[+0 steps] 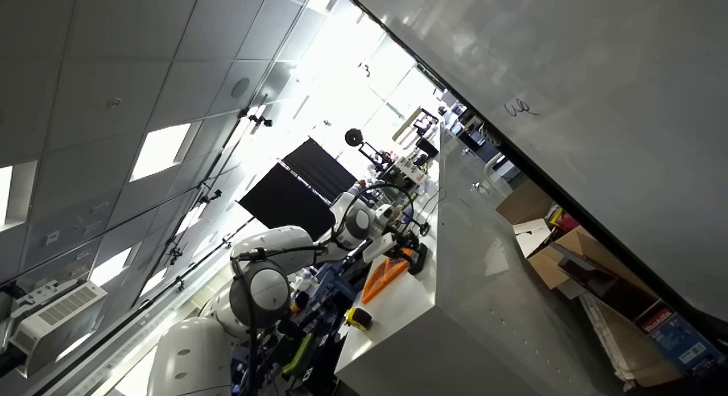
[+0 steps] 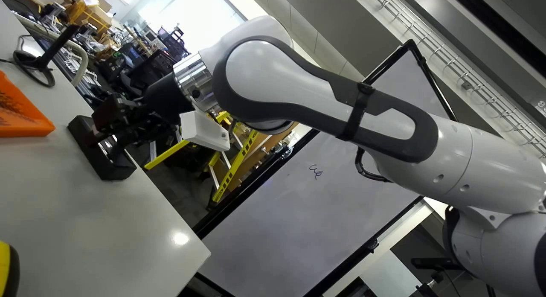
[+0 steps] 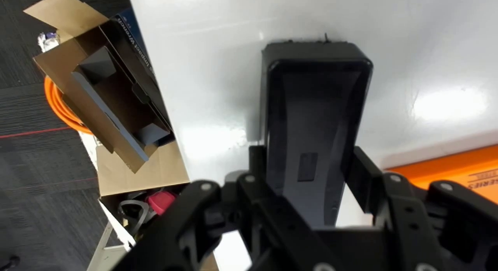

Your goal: Use the eraser to clean the whiteboard

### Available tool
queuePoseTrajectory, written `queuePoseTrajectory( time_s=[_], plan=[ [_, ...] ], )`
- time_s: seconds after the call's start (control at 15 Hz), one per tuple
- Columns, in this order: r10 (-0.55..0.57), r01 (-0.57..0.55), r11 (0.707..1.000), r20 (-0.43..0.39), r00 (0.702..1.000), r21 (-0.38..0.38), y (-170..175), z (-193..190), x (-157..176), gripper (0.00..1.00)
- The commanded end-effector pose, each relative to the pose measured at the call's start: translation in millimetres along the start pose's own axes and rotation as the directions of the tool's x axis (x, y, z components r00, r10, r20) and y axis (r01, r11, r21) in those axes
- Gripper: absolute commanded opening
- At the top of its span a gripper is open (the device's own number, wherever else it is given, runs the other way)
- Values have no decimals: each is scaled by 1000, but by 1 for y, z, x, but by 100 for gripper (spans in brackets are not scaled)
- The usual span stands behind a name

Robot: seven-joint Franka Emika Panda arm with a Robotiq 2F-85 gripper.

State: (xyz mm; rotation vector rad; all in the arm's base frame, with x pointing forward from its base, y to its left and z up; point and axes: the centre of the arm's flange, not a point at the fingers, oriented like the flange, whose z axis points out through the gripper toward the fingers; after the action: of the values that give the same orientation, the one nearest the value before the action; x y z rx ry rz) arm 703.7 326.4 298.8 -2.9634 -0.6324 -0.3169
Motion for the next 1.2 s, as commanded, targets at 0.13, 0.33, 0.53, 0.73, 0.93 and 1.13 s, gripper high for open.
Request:
queuePoseTrajectory(
  time_s=[0.13,0.33,0.53,0.73,0.93,1.13],
  plan=[
    [-63,62,996,-20,998,-60,0,-46,-12,30],
    [-160,155,982,-40,986,-106,-6,-80,-27,30],
    [-272,262,952,-41,961,-159,-14,-120,-53,30],
    [-381,370,906,-17,924,-208,-20,-160,-81,30],
    [-490,479,840,20,871,-256,-17,-200,-109,30],
    [-578,570,770,66,813,-284,-6,-237,-143,30]
  ],
)
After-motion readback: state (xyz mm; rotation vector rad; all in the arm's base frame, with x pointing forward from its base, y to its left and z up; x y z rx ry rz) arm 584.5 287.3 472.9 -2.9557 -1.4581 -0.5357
